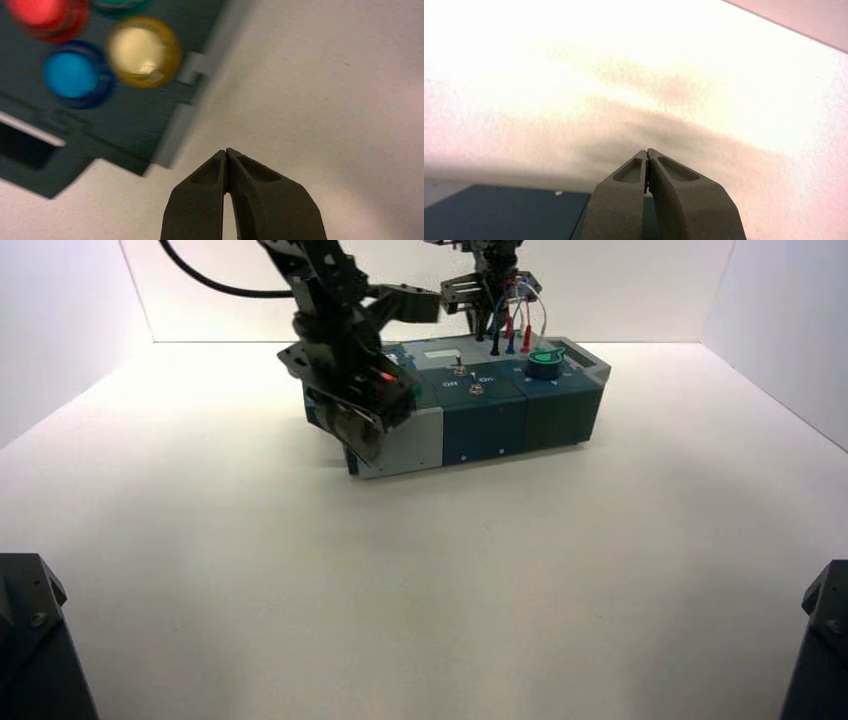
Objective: Rotate the box clockwise.
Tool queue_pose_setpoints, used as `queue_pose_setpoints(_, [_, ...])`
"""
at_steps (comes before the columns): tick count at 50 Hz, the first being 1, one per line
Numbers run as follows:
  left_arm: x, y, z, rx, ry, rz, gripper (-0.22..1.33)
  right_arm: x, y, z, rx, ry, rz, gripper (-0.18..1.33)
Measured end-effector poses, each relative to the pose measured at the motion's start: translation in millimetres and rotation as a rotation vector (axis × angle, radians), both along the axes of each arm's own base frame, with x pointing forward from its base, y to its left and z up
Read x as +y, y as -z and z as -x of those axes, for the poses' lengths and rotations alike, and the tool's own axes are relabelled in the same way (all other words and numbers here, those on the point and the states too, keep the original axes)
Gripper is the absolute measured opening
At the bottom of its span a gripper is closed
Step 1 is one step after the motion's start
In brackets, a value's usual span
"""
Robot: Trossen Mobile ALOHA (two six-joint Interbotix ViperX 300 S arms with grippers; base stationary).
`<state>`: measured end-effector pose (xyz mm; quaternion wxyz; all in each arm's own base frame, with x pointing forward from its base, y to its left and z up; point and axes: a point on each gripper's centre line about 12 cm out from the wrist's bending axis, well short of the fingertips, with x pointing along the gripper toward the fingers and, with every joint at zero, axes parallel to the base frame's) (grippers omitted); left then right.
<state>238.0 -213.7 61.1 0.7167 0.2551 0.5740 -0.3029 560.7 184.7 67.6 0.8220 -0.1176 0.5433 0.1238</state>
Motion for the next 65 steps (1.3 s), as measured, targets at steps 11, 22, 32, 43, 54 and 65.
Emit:
queue_pose_setpoints(11, [-2.2, 3.0, -2.4, -0.005, 0.006, 0.003, -0.17, -5, -2.8, 4.8, 0.003, 0.003, 0.002, -0.14])
queue_pose_setpoints(22, [-2.3, 4.6, -4.8, -0.006, 0.003, 0.003, -0.17, -9, -7.8, 10.8, 0.0, 0.007, 0.001, -0.14])
queue_pose_setpoints(32, [-2.7, 3.6, -6.6, -0.009, 0.003, 0.006, -0.17, -12, -12.1, 19.5, 0.002, 0.005, 0.003, -0.14])
queue_pose_setpoints(43, [-6.0, 1.8, -13.4, -0.02, 0.009, 0.012, -0.17, -16, -22.1, 30.0, -0.008, 0.004, -0.001, -0.14])
queue_pose_setpoints(54, [-6.3, 3.0, -20.9, -0.021, 0.0, 0.011, -0.17, -21, -23.8, 35.3, -0.011, 0.008, -0.002, -0.14])
queue_pose_setpoints(65, [-7.1, 6.8, -25.2, -0.016, 0.007, 0.003, -0.17, -25, -20.8, 38.1, -0.005, 0.013, 0.0, -0.14])
